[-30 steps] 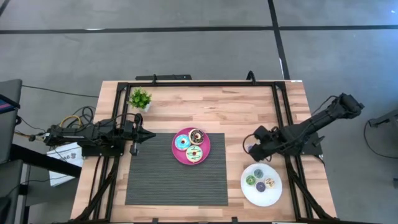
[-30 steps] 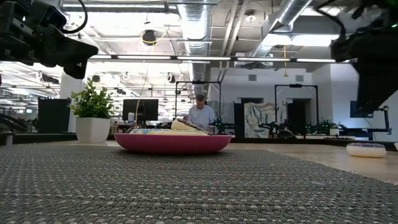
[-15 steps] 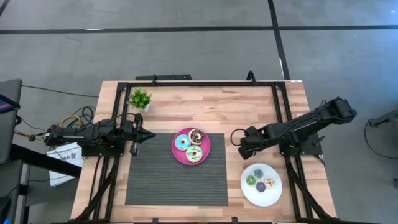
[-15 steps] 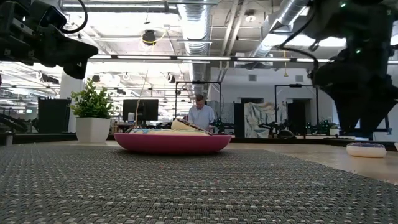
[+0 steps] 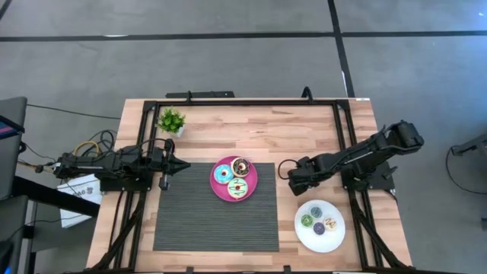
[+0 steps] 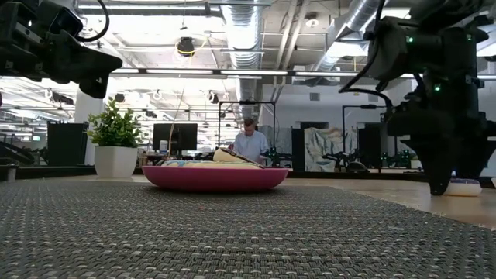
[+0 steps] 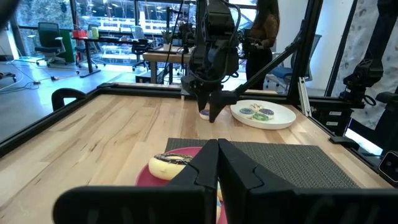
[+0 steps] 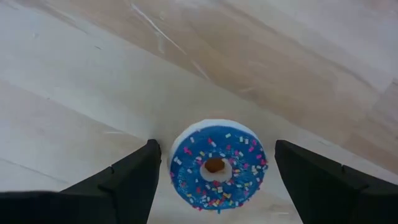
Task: Pick & Place donuts
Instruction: Put the small dark blue donut on the white plate
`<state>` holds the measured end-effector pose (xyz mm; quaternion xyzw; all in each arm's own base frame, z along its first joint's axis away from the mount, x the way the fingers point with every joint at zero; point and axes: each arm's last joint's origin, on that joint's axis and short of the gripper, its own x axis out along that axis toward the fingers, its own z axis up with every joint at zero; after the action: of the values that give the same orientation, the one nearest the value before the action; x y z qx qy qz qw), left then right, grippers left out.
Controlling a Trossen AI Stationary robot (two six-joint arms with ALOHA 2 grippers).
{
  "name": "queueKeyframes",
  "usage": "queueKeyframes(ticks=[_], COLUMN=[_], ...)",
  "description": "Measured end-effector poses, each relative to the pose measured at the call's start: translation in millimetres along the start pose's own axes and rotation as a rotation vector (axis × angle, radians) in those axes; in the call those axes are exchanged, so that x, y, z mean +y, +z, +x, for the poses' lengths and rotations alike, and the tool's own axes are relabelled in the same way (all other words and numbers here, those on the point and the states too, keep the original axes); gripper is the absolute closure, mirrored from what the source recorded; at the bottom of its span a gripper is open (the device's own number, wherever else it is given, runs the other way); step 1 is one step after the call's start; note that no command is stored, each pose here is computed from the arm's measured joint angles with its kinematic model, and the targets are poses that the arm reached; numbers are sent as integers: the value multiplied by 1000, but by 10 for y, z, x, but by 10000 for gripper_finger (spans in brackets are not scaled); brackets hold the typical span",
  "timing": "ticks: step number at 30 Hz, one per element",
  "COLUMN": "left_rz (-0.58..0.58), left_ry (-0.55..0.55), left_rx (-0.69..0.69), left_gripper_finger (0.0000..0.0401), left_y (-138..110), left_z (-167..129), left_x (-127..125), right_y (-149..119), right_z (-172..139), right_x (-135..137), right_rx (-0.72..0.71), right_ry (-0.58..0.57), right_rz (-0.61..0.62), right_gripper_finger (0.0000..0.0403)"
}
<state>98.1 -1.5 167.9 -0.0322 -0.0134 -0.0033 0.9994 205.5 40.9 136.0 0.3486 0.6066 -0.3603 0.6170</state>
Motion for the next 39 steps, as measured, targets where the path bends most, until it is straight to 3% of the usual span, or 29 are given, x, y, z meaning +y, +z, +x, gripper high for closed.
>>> queueKeyframes(ticks=[6,19,30,39], left_rz=[0,0,0,0], left_ry=[0,0,0,0], left_rx=[0,0,0,0], left_gripper_finger=[401,401,401,401], left_y=[1,0,0,0], left_z=[0,0,0,0], left_x=[0,0,0,0], right_y=[1,1,-82,-501], right_z=[18,19,-245,-511], right_x=[14,11,-47,-60], right_rx=[2,0,-59,-67], right_ry=[-2,-4,115,279], right_rz=[-1,-30,-51,-75], right_gripper_finger=[121,243,249,252])
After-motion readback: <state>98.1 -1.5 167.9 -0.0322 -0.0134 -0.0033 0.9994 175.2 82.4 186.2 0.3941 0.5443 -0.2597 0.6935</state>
